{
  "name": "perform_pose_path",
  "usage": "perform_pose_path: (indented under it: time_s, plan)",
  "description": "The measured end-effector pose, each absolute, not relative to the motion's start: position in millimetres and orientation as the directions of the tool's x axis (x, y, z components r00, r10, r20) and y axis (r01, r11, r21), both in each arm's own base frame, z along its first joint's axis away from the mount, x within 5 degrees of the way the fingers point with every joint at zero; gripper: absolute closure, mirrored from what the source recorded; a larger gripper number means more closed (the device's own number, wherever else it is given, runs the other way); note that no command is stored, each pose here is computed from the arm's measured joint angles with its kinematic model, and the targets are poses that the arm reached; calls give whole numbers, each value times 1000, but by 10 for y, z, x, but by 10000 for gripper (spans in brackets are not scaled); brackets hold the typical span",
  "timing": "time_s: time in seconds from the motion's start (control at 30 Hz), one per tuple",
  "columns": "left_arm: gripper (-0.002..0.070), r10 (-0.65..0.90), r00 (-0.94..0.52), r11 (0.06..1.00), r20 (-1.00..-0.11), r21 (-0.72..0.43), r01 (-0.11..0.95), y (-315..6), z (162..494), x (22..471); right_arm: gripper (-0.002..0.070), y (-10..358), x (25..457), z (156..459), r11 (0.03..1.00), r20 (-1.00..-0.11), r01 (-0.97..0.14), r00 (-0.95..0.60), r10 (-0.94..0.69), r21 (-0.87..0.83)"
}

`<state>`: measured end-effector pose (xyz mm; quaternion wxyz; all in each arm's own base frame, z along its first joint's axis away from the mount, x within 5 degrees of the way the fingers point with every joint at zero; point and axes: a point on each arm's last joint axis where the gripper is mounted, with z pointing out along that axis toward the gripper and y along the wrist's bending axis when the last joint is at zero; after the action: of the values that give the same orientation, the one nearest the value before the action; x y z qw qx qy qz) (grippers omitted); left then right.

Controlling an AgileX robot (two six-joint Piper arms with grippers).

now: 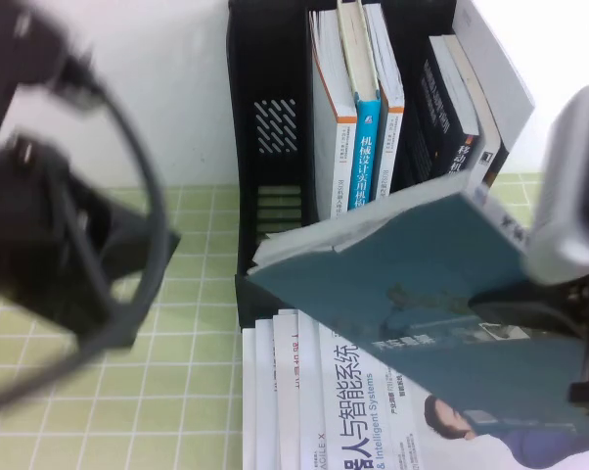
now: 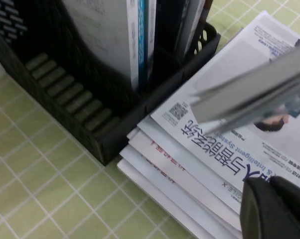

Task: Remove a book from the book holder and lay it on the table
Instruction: Place the picked book on the book

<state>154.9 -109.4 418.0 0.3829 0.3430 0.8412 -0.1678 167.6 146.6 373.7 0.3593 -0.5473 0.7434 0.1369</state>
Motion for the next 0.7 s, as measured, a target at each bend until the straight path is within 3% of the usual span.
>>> perform_pose_path:
  time_s: [0.1, 0.33, 0.47, 0.7]
  plan:
    - [678, 393, -493, 732, -776, -61, 679, -1003, 3990, 1380, 545, 1594, 1715, 3606, 368, -562, -878, -145, -814, -306]
    - [678, 269, -468, 757, -842, -115, 643, -821, 3806, 1051, 545, 2000, 1808, 3245, 280, -266, -774, -150, -952, -567]
    - [678, 252, -459, 759, -852, -120, 640, -774, 3767, 967, 545, 2292, 1771, 3048, 164, -144, -725, -90, -985, -669]
    - [678, 252, -466, 759, -848, -126, 639, -774, 3742, 961, 545, 2699, 1634, 2631, -84, 58, -731, 61, -996, -677]
